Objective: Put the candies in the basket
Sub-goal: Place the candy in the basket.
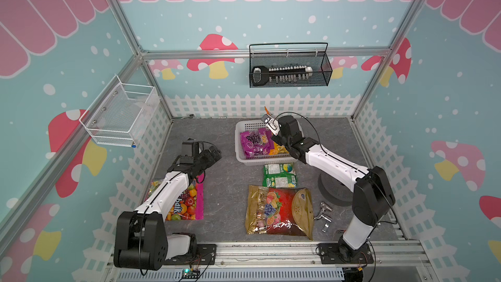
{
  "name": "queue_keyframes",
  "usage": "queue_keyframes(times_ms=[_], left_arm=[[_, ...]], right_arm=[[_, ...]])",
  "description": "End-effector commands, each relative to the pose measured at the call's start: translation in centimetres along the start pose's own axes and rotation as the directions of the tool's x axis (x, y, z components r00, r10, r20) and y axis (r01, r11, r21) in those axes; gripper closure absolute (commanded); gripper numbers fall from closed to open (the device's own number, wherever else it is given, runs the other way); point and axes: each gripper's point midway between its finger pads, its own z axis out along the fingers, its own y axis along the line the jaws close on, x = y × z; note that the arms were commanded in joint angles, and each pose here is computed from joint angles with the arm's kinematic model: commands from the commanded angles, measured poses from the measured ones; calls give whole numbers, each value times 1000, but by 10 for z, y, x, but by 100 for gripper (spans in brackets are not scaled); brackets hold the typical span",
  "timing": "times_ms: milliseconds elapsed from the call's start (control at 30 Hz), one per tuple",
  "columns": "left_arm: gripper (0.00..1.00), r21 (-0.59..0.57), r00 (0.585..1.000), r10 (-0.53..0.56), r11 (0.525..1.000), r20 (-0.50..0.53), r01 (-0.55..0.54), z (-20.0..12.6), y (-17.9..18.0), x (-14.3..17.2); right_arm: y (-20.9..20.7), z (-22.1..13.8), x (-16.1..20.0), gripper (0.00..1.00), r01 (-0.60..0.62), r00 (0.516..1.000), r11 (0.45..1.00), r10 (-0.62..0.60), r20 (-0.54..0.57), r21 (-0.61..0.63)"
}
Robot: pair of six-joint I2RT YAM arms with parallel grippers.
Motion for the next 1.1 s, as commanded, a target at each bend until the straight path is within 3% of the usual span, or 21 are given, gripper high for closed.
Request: queue_keyframes(times_ms=[0,233,400,533,667,833,967,1067], left_arm=[[1,52,997,70,996,15,-71,3,-11,-4],[1,74,997,74,995,-5,-73,6,-14,-1],[1,83,997,70,994,-27,-67,9,-14,3],[1,85,997,70,994,-33,-67,10,-14,4],[1,83,997,63,995,-37,-60,11,-13,4],[1,85,997,56,995,-57,-51,16,-12,7],[1,77,997,54,996,-58,-50,17,-10,7],[1,70,997,53,996,-57,-49,18,-8,7]], right_arm=[[-15,28,26,95,160,981,982,-148,-121,96],[2,76,68,93,355,919,926,-320,-230,130],[13,90,83,80,431,879,895,-388,-277,116],[20,84,86,56,378,892,925,-352,-283,43],[27,64,68,39,242,948,968,-249,-196,-61],[38,40,47,28,112,985,974,-136,-110,-197],[58,28,41,27,62,992,942,-96,-86,-331],[62,27,43,25,38,993,936,-74,-92,-351]])
